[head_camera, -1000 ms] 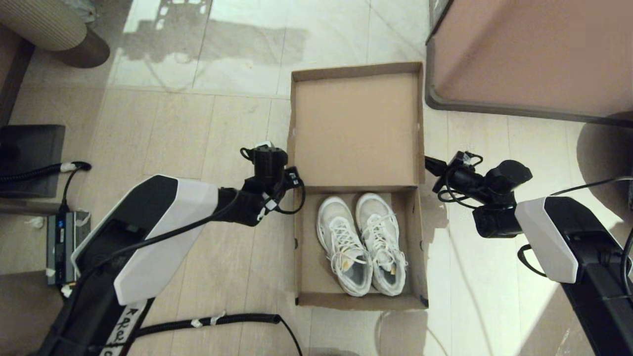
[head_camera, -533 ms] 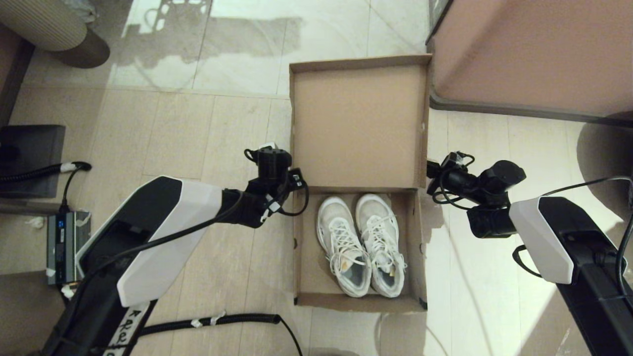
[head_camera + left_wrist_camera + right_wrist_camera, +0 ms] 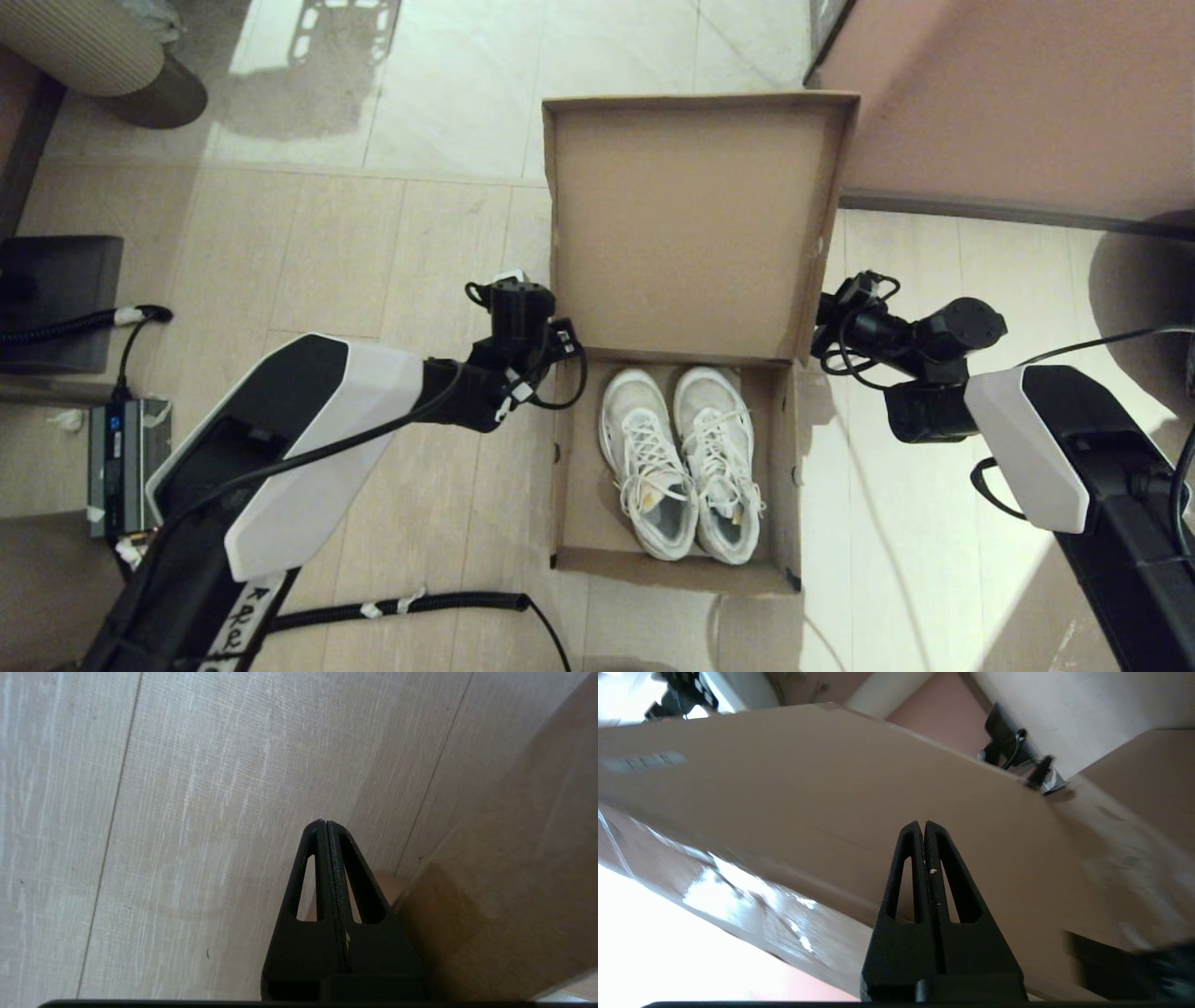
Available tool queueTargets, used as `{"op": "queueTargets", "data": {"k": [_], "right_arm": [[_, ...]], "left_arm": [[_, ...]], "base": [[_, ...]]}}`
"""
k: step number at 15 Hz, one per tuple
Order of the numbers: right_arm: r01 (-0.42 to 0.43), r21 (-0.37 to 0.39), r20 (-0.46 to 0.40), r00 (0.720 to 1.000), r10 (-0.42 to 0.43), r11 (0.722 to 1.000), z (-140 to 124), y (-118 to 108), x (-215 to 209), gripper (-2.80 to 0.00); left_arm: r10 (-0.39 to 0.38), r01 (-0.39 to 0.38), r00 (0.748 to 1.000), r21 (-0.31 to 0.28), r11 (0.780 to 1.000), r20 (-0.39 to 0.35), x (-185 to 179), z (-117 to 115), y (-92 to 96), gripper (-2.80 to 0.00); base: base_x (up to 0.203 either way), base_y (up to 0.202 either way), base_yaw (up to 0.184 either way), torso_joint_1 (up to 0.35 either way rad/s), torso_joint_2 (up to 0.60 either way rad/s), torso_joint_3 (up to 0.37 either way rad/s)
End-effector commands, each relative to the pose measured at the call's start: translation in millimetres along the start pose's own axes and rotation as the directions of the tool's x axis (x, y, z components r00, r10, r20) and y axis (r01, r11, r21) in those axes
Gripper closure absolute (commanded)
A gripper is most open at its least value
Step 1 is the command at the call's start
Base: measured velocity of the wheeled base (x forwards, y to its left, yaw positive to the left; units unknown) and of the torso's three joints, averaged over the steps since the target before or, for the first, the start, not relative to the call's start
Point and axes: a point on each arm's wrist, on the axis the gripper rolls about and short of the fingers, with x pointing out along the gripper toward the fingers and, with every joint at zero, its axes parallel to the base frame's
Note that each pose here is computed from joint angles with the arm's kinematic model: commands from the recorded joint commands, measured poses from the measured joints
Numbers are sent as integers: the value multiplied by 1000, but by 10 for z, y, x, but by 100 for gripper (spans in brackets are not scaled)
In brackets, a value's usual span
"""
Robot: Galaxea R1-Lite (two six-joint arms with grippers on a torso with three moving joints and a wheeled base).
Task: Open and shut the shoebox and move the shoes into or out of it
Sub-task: Close the shoe box
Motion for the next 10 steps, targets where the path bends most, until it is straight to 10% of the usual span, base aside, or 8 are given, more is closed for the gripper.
{"op": "queueTargets", "data": {"k": [1,10], "right_arm": [[-19,-38,-26,999,18,999,-39,263,66,0],[-55,-125,-88,995,44,991,-179,890,208,0]], "left_arm": [[1,-1,1000,-11,1000,0,2,-16,-8,0],[-1,3,1000,-62,998,30,-68,161,-33,0]], "base": [[0,0,0,0,0,0],[0,0,0,0,0,0]]}}
